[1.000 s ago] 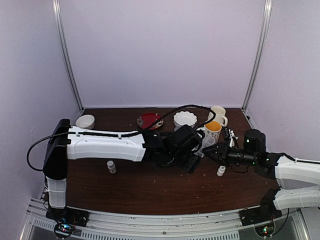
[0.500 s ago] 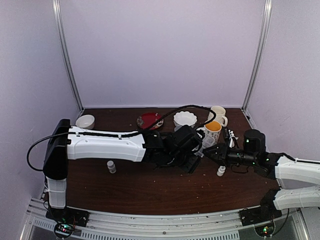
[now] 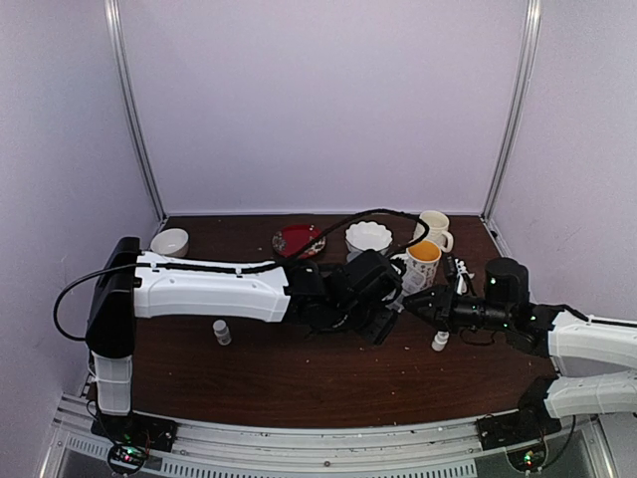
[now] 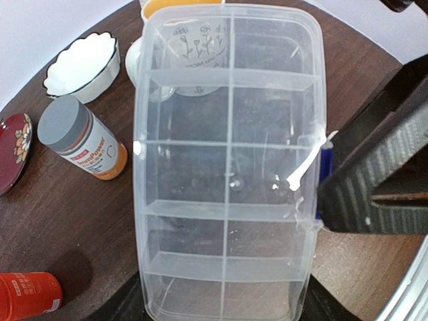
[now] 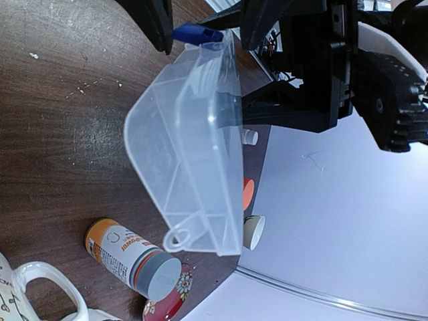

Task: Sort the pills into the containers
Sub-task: Open the lid of the pill container.

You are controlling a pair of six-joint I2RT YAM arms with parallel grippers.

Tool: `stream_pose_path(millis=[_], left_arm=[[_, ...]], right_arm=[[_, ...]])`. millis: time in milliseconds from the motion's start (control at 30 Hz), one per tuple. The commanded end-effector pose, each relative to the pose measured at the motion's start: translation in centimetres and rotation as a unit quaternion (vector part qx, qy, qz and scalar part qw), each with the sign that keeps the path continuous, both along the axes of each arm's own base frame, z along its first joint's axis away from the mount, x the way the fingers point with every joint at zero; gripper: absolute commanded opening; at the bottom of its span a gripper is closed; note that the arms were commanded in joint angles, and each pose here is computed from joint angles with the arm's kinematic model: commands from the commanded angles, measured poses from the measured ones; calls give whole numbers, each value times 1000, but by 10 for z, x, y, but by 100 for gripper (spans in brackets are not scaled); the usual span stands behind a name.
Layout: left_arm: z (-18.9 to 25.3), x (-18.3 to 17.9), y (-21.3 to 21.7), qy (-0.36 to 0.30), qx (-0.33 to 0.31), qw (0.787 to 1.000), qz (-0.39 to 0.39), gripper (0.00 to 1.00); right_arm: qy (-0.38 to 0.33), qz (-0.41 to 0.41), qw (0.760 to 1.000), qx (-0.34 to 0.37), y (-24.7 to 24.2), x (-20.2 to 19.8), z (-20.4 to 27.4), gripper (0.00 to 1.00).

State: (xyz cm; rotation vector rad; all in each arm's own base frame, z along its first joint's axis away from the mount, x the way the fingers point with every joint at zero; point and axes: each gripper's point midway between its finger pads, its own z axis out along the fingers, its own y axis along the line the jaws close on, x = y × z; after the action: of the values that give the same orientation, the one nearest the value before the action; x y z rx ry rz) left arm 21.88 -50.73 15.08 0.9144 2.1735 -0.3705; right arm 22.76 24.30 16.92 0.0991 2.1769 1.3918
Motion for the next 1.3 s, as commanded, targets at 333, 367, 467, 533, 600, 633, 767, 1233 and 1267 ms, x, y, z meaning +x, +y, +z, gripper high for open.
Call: stream_pose_path(millis=[333, 367, 467, 533, 600, 633, 767, 1233, 1267], left_arm=[[12, 5, 2, -11, -9, 1000, 8, 63], [11, 5, 2, -10, -9, 1000, 8, 63], [11, 5, 2, -10, -9, 1000, 8, 63], [10, 5, 2, -10, -8, 1000, 8, 63], [11, 5, 1, -10, -9, 1000, 8, 63], [11, 4, 1, -9, -10, 1000, 7, 63], [11, 5, 1, -10, -9, 1000, 7, 63], [10, 4, 0, -7, -10, 1000, 4, 64], [11, 4, 0, -7, -10, 1000, 5, 66]], right_arm=[[-39, 5, 999, 24, 2, -1, 25, 34], [-39, 6, 999, 25, 2, -1, 25, 33], [-39, 4, 999, 23, 1, -1, 24, 28], [-37, 3, 999, 20, 1, 0, 22, 24], [-34, 2, 999, 17, 1, 0, 20, 19], [-32, 1, 999, 15, 1, 0, 19, 19], [-25, -2, 1000, 12, 0, 1, 15, 17], [-22, -15, 1000, 9, -2, 5, 12, 0], [-23, -16, 1000, 9, -2, 5, 12, 0]])
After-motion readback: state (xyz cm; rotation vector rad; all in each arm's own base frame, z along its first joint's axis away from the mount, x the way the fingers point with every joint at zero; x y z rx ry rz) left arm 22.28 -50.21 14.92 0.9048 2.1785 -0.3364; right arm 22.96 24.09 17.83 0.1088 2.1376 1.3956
